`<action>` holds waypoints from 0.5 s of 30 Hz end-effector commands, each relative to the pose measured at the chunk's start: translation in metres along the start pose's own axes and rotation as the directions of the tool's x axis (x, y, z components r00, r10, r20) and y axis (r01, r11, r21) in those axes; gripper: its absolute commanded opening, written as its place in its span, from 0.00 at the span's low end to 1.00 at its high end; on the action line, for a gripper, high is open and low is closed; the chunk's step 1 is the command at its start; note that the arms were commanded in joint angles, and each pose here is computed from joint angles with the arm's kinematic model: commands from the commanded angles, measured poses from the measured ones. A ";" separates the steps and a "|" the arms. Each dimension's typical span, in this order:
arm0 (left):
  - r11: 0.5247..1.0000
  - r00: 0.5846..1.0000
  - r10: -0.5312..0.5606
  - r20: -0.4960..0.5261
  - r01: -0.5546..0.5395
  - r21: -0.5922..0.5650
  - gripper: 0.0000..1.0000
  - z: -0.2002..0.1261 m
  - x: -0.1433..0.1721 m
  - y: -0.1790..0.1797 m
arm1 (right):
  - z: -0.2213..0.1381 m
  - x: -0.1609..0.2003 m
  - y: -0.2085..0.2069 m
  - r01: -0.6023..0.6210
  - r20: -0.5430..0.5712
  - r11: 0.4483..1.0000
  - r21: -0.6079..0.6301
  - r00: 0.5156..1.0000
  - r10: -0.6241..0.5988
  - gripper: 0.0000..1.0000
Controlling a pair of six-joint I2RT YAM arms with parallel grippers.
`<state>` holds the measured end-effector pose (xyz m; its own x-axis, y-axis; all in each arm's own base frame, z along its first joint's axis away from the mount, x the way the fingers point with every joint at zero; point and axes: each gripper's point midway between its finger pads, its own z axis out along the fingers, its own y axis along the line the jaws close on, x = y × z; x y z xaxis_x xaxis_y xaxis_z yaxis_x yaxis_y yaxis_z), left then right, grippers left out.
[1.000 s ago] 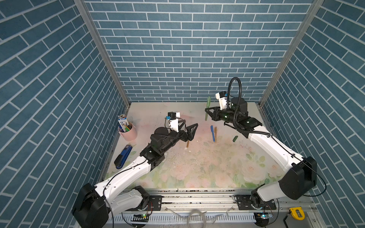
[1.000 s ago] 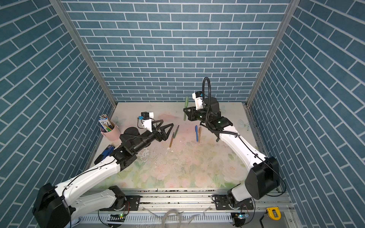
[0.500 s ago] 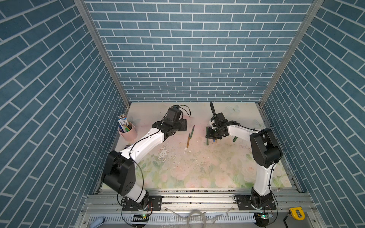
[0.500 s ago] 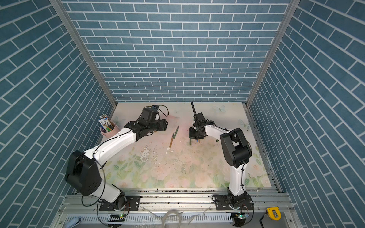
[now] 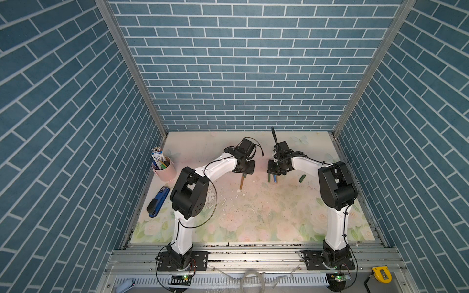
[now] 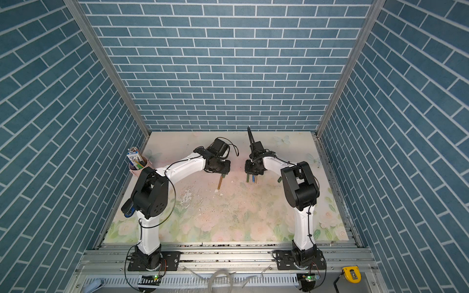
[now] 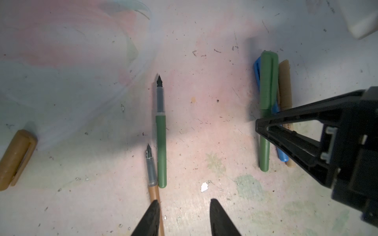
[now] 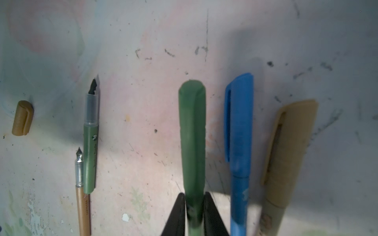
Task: Insert pens into pen caps
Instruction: Place the pen at the center of the table.
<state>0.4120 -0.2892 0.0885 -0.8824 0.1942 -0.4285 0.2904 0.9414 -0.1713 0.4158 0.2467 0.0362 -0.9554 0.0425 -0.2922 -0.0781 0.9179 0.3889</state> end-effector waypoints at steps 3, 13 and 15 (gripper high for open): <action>0.995 0.995 0.036 -0.091 -0.045 -0.093 0.44 0.020 0.018 0.010 | 0.008 0.008 -0.008 -0.054 -0.034 0.998 0.014 0.998 0.054 0.21; 0.994 0.990 0.041 -0.132 -0.055 -0.098 0.43 0.042 0.029 0.009 | -0.047 -0.011 0.028 -0.032 0.076 0.993 -0.118 0.996 0.041 0.24; 0.993 0.990 0.041 -0.135 -0.056 -0.103 0.40 0.044 0.029 0.010 | -0.067 -0.013 0.034 -0.021 0.114 0.991 -0.132 0.993 0.037 0.24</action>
<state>0.4033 -0.2847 0.0365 -0.9154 0.2524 -0.3136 0.2889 0.9544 -0.0752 0.4047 0.2465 0.0573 -0.9524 0.0806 -0.2939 -0.0620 0.8929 0.4461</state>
